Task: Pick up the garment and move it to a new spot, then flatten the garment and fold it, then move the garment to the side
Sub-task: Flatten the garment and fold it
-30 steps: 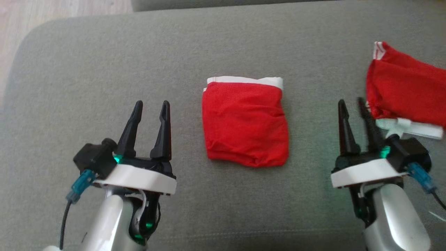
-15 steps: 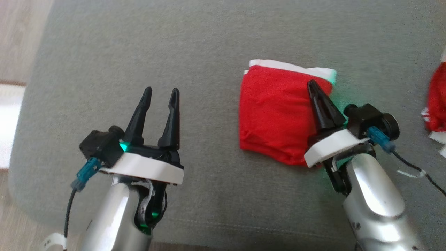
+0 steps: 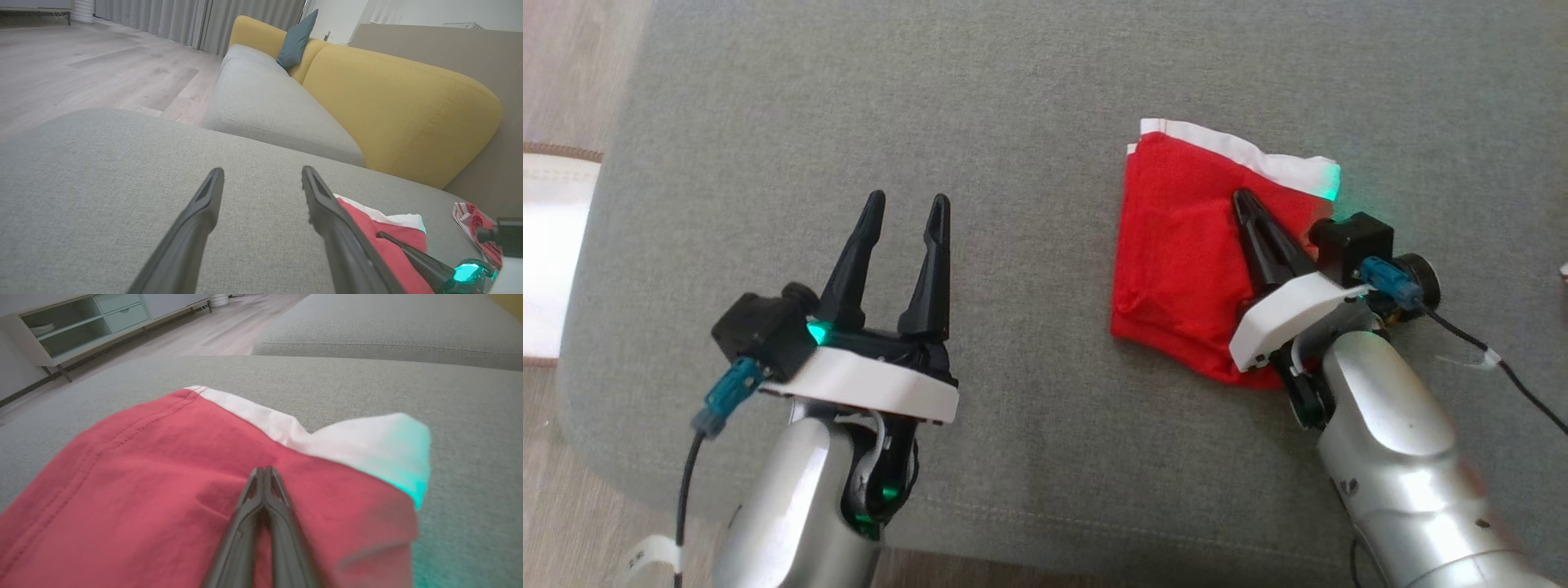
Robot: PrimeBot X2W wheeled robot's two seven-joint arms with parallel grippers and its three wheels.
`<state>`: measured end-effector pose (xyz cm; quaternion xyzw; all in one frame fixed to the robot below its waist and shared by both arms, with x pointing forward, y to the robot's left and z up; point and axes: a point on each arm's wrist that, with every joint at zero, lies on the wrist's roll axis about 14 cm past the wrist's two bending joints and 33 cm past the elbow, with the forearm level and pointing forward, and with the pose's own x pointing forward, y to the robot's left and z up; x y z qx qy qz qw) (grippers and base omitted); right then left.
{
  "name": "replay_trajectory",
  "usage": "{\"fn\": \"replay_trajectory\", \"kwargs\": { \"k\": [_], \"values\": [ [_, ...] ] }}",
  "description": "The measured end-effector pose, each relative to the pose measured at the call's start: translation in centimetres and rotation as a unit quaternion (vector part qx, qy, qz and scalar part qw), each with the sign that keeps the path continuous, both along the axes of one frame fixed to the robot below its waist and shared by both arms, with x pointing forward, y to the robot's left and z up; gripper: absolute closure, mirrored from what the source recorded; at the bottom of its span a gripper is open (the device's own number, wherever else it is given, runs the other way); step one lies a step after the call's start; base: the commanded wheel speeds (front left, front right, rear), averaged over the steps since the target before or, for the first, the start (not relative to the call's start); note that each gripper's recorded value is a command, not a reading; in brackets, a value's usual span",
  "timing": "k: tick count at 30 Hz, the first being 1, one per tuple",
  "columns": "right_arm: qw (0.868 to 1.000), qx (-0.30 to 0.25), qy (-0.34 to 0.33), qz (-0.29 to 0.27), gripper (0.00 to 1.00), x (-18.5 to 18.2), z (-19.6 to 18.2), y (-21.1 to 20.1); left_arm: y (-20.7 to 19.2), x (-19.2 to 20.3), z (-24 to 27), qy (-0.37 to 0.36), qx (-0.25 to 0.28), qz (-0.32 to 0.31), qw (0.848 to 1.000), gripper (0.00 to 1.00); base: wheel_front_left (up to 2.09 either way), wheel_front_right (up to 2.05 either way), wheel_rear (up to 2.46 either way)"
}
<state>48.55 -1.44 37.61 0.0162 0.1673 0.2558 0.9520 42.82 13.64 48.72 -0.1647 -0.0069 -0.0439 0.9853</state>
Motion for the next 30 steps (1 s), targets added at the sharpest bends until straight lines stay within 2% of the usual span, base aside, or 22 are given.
{"fn": "replay_trajectory", "kwargs": {
  "k": [8, 16, 19, 25, 26, 27, 28, 30],
  "values": [
    [0.999, 0.019, -0.020, -0.027, 1.00, 0.0, 2.0, -1.6, -0.9, 0.3, 1.1, -0.016, -0.005, -0.012, 1.000, 0.00, 0.00, 0.00, 0.00],
    [0.989, 0.048, -0.117, -0.080, 1.00, 0.9, 8.8, -5.1, -2.7, 0.2, 3.1, -0.045, -0.006, -0.036, 0.998, 0.00, 0.00, 0.00, 0.00],
    [0.983, 0.050, -0.146, -0.103, 1.00, -0.2, 10.6, -6.9, -3.3, 0.0, 3.8, -0.054, -0.009, -0.043, 0.998, 0.00, 0.00, 0.00, 0.00],
    [0.974, 0.034, -0.168, -0.145, 1.00, -3.4, 11.5, -10.5, -4.2, -0.7, 4.1, -0.058, -0.010, -0.054, 0.997, 0.00, 0.00, 0.00, 0.00],
    [0.972, 0.035, -0.172, -0.154, 0.94, -3.8, 11.7, -11.1, -4.3, -0.8, 4.2, -0.059, -0.011, -0.057, 0.997, 0.00, 0.00, 0.00, 0.00],
    [0.970, 0.035, -0.177, -0.161, 0.35, -4.2, 12.0, -11.7, -4.5, -0.9, 4.3, -0.059, -0.011, -0.059, 0.996, 0.00, 0.00, 0.00, 0.00],
    [0.969, 0.032, -0.182, -0.164, 0.00, -4.5, 12.3, -12.0, -4.6, -1.0, 4.3, -0.060, -0.011, -0.061, 0.996, 0.00, 0.00, 0.00, 0.00],
    [0.967, 0.031, -0.186, -0.169, 0.00, -5.3, 12.6, -12.4, -4.9, -1.2, 4.3, -0.058, -0.011, -0.065, 0.996, 0.00, 0.00, 0.00, 0.00]
  ]
}}
